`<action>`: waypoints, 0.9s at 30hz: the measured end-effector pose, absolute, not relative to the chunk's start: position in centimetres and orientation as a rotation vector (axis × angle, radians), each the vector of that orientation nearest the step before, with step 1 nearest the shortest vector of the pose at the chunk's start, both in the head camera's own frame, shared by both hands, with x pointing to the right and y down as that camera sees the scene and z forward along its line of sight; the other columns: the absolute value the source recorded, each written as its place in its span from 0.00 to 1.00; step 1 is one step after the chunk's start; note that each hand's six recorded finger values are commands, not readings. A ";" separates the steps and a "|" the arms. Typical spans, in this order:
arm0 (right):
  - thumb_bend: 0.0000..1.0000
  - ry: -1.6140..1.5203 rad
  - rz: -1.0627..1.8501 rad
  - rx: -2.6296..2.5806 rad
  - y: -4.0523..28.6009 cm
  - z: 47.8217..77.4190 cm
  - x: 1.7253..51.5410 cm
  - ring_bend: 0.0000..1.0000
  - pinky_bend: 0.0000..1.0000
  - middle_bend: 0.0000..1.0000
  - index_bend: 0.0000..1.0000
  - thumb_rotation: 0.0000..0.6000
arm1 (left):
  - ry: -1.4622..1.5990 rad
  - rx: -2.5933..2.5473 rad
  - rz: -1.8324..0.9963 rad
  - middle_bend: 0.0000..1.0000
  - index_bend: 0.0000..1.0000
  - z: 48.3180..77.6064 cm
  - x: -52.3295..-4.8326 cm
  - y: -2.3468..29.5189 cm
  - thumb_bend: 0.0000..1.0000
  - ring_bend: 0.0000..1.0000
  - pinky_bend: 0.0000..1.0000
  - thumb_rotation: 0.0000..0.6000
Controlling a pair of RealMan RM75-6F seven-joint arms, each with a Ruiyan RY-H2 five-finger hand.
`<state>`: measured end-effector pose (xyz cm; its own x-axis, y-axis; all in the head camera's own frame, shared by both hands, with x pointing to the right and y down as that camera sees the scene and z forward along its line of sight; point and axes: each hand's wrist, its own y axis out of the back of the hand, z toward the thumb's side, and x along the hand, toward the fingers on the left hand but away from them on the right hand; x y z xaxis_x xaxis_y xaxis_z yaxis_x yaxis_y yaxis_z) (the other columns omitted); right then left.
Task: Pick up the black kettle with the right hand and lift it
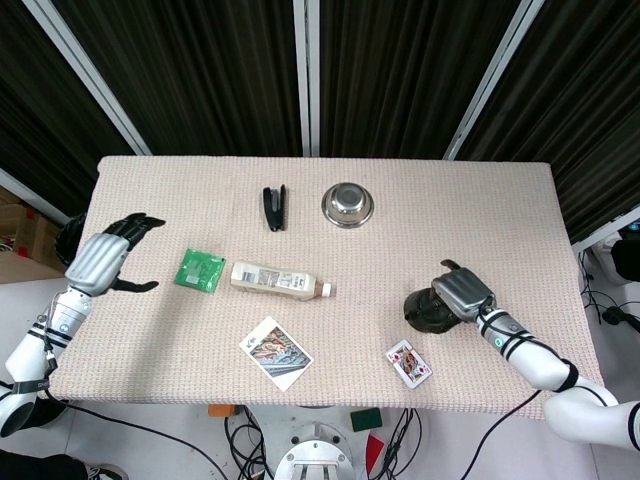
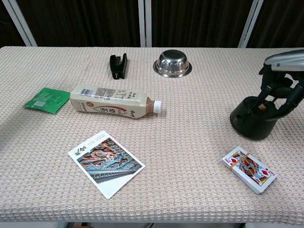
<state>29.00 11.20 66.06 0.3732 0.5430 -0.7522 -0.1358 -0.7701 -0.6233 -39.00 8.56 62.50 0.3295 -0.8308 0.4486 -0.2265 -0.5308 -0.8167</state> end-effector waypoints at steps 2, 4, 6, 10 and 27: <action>0.06 -0.398 1.400 -2.011 10.8 65.7 28.8 0.88 0.24 0.97 1.00 0.80 | 0.927 -1.951 -1.200 0.15 0.15 62.6 -39.1 8.6 0.03 0.07 0.18 0.99; 0.05 -0.447 1.362 -2.004 10.6 65.3 28.5 0.91 0.27 0.99 1.00 0.80 | 0.926 -1.952 -1.201 0.15 0.15 62.6 -39.1 8.6 0.03 0.08 0.18 0.99; 0.04 -0.488 1.330 -2.004 10.5 65.1 28.4 0.94 0.30 1.00 1.00 0.80 | 0.926 -1.952 -1.201 0.15 0.15 62.7 -39.1 8.6 0.03 0.08 0.18 0.99; 0.03 -0.574 1.262 -2.002 10.3 64.6 28.3 0.98 0.35 1.00 1.00 0.80 | 0.928 -1.951 -1.200 0.15 0.15 62.6 -39.2 8.6 0.03 0.07 0.18 0.99; 0.05 -0.862 1.042 -1.940 8.9 62.7 28.6 1.00 0.62 1.00 1.00 0.80 | 0.921 -1.960 -1.208 0.15 0.15 63.2 -38.9 8.7 0.03 0.07 0.18 0.99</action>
<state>28.57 8.87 62.73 0.4400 0.8210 -0.3638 0.2031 -0.4856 -0.8502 -38.90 8.72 63.17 0.3291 -0.8243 0.4606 -0.2256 -0.5423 -0.8093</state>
